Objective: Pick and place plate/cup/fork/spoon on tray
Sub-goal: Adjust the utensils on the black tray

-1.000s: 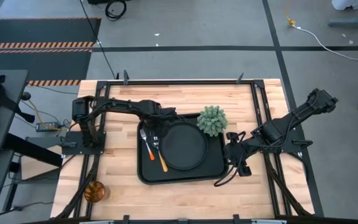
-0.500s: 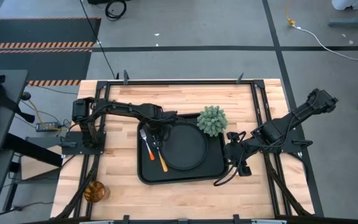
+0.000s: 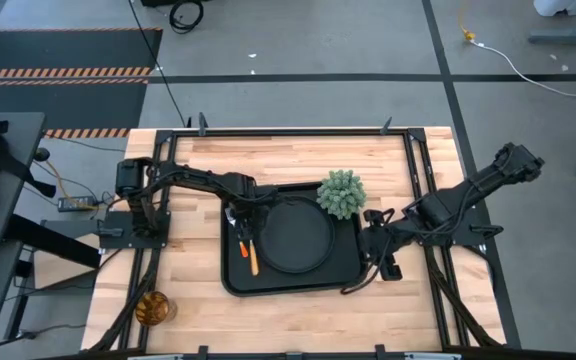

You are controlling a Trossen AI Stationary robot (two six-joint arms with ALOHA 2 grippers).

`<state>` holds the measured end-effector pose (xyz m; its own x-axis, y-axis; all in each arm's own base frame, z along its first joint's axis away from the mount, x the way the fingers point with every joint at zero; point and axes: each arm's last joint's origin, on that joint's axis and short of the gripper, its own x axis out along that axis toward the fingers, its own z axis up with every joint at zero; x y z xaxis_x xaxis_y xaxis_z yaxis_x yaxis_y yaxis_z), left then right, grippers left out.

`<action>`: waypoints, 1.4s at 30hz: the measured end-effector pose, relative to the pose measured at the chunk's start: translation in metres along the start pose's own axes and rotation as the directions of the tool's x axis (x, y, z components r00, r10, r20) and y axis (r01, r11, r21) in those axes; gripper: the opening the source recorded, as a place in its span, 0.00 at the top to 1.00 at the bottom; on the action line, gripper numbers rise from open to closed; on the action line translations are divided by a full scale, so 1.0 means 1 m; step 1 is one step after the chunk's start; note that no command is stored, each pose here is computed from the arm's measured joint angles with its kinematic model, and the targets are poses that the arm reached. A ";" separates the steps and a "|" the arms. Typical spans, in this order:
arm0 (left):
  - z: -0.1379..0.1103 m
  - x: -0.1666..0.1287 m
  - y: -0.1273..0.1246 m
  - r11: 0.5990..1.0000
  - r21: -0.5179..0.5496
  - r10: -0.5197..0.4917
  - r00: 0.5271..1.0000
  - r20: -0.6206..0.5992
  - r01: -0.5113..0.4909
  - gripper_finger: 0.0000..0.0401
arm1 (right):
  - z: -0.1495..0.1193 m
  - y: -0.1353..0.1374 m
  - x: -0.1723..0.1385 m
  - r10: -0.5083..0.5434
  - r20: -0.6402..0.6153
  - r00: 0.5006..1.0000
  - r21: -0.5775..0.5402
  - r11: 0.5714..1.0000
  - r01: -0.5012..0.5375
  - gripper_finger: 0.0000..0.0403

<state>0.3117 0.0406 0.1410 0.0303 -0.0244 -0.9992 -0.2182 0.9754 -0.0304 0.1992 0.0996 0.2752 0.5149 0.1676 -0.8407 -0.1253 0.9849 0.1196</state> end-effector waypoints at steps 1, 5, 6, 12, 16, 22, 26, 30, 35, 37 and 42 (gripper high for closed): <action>0.001 0.000 0.001 1.000 -0.002 0.011 1.000 0.006 -0.011 0.41 | 0.000 -0.001 0.000 -0.003 0.000 1.000 0.005 1.000 0.003 0.59; 0.004 -0.001 0.008 0.997 -0.020 0.081 0.996 0.040 -0.080 0.41 | 0.001 -0.003 0.000 -0.006 0.000 1.000 0.016 1.000 0.006 0.59; 0.004 -0.001 0.009 0.996 -0.026 0.089 0.995 0.040 -0.088 0.41 | 0.001 -0.003 0.000 -0.006 0.000 1.000 0.019 1.000 0.006 0.59; 0.004 -0.001 0.019 0.994 -0.055 0.099 0.994 0.036 -0.097 0.41 | 0.001 -0.003 0.000 -0.004 -0.002 1.000 0.020 1.000 0.004 0.59; 0.003 -0.001 0.025 0.993 -0.054 0.103 0.994 0.026 -0.101 0.41 | 0.001 -0.003 0.000 -0.002 -0.002 1.000 0.020 1.000 0.003 0.59; -0.001 -0.002 0.026 0.993 -0.051 0.109 0.994 -0.018 -0.110 0.41 | 0.001 -0.003 0.000 -0.002 -0.002 1.000 0.010 1.000 0.002 0.59; -0.001 -0.003 0.026 0.992 -0.049 0.111 0.993 -0.029 -0.113 0.41 | 0.001 -0.004 0.000 -0.006 -0.001 1.000 -0.010 1.000 0.006 0.59; 0.003 -0.007 0.027 0.991 -0.040 0.127 0.992 -0.008 -0.127 0.41 | 0.002 -0.005 0.000 -0.010 0.000 1.000 -0.007 1.000 0.010 0.59; 0.007 -0.011 0.026 0.991 -0.016 0.130 0.991 0.013 -0.130 0.41 | 0.002 -0.005 0.000 -0.011 -0.001 1.000 0.000 1.000 0.011 0.59; 0.009 -0.013 0.026 0.991 -0.016 0.130 0.991 0.020 -0.130 0.41 | 0.002 -0.005 0.000 -0.011 0.000 1.000 0.000 1.000 0.011 0.59; 0.010 -0.015 0.026 0.992 -0.017 0.129 0.991 0.024 -0.128 0.41 | 0.002 -0.005 0.000 -0.011 0.000 1.000 0.010 1.000 0.011 0.59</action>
<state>0.3153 0.0688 0.1550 0.0252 0.1067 -0.9940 -0.2367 0.9667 0.0977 0.2015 0.0945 0.2751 0.5160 0.1569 -0.8421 -0.1116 0.9870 0.1156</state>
